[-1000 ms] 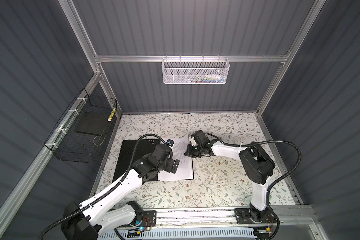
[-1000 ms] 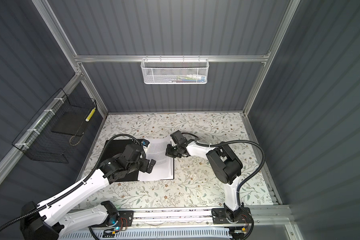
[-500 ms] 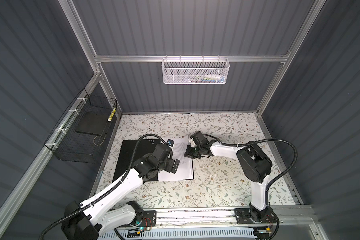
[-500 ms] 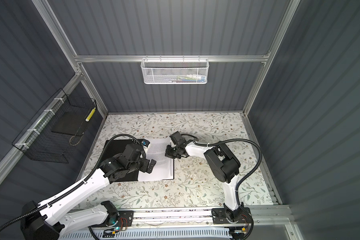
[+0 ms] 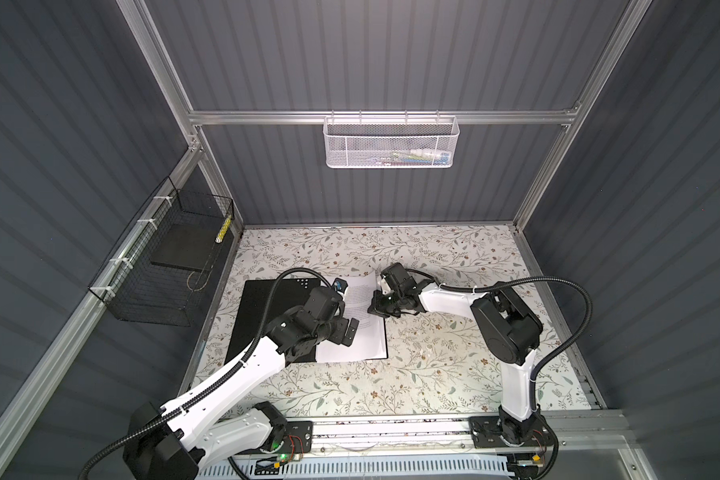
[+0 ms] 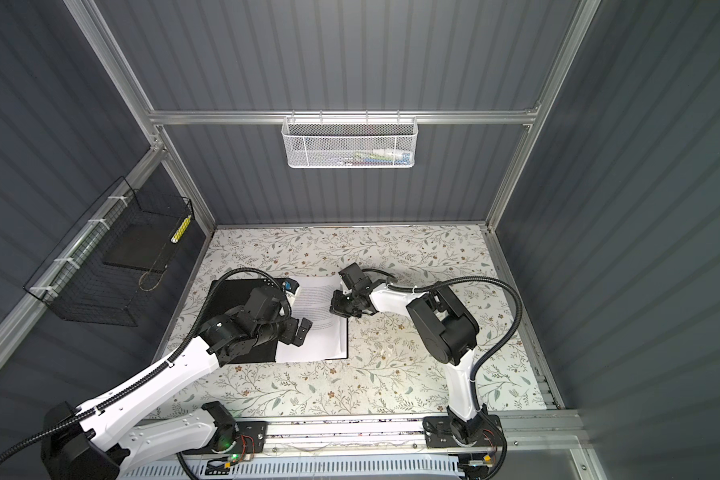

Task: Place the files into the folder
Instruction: 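Hold the sheet edge down on the folder stack with the right gripper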

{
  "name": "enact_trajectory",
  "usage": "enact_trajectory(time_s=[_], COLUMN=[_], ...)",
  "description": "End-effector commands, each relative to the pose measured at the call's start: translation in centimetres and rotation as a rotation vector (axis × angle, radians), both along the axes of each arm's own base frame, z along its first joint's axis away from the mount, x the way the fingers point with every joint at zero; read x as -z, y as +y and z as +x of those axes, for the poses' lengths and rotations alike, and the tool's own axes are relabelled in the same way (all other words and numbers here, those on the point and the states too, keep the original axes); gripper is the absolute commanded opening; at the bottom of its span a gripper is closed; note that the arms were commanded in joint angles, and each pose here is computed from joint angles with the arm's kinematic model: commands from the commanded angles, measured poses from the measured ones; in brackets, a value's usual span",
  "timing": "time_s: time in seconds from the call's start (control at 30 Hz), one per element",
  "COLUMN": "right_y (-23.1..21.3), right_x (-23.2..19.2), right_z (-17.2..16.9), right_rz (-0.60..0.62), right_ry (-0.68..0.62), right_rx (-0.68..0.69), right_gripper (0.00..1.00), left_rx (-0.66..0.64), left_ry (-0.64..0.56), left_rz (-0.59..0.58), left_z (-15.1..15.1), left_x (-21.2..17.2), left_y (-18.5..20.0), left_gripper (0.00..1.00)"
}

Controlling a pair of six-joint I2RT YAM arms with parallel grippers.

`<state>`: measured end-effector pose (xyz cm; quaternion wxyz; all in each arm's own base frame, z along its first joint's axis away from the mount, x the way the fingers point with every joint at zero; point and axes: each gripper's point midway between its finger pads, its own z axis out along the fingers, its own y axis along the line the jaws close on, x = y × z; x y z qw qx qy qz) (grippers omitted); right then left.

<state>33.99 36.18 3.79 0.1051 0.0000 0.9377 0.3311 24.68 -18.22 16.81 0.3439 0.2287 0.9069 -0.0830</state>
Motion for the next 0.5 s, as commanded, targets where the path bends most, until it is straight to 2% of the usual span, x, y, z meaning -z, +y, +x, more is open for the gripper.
enact_trajectory(time_s=[0.0, 0.47], right_y=[0.37, 0.06], right_x=[-0.25, 0.26], right_z=[0.09, 0.57], right_rz=[-0.004, -0.028], right_ry=[0.001, 0.000], right_rx=[0.008, 0.044], right_gripper=[0.00, 0.00], left_rx=[-0.001, -0.001], left_ry=[0.009, 0.015], left_rz=[-0.025, -0.032], left_z=[0.11, 0.12], left_x=[-0.83, -0.80], left_y=[-0.28, -0.30], left_gripper=[1.00, 1.00])
